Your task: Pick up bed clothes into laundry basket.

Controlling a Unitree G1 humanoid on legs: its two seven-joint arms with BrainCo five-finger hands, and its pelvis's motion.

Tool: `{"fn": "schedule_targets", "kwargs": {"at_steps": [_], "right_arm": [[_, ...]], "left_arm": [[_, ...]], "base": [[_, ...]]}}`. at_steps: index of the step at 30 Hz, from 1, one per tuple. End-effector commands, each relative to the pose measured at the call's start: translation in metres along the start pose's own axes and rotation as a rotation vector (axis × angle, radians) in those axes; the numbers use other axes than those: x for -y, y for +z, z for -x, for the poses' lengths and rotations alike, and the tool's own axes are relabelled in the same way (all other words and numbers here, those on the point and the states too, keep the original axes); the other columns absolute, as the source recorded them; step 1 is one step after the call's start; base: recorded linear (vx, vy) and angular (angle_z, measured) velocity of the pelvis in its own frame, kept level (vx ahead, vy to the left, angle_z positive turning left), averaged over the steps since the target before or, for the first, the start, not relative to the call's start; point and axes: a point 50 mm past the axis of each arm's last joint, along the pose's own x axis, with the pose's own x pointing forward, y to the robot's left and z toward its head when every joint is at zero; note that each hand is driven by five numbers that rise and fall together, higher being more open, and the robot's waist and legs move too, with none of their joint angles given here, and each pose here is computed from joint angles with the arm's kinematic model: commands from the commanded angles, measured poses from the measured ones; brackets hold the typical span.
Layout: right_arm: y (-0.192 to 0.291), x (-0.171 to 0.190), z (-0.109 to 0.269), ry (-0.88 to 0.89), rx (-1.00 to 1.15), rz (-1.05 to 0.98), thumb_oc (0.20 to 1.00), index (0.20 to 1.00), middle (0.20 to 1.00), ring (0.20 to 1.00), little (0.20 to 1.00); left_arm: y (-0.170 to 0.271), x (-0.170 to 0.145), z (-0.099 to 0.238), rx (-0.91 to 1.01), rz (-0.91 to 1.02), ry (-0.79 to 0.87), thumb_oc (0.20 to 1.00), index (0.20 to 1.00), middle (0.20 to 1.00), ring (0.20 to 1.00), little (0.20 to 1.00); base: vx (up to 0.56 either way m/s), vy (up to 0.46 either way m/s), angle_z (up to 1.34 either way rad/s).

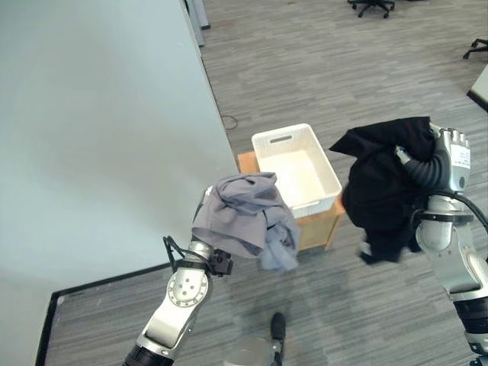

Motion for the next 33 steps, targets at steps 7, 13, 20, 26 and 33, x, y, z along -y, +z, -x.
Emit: {"fn": "schedule_targets", "kwargs": {"at_steps": [7,13,20,26,33], "right_arm": [[0.038,0.028,-0.050,-0.191,0.205,-0.009,0.200,0.200,0.200,0.200,0.200],[0.028,-0.010,-0.062,0.007,0.164,0.046,0.200,0.200,0.200,0.200,0.200],[-0.002,-0.040,-0.094,0.187,0.045,0.231,0.200,0.200,0.200,0.200,0.200],[-0.022,-0.050,-0.102,0.265,-0.039,0.336,0.200,0.200,0.200,0.200,0.200],[-0.036,-0.046,-0.111,0.291,-0.075,0.459,0.200,0.200,0.200,0.200,0.200]], "left_arm": [[0.028,0.006,-0.004,0.160,0.123,-0.036,0.200,0.200,0.200,0.200,0.200],[0.015,0.001,0.006,0.086,0.160,-0.024,0.200,0.200,0.200,0.200,0.200],[-0.004,-0.005,0.019,-0.024,0.210,-0.019,0.200,0.200,0.200,0.200,0.200],[-0.015,-0.010,0.028,-0.090,0.234,-0.013,0.200,0.200,0.200,0.200,0.200],[-0.024,-0.011,0.033,-0.139,0.236,-0.028,0.200,0.200,0.200,0.200,0.200]], "base": [[0.12,-0.184,0.46],[0.11,-0.173,0.34],[0.05,-0.052,0.14],[0.04,-0.004,0.28],[0.03,0.010,0.35]]}}
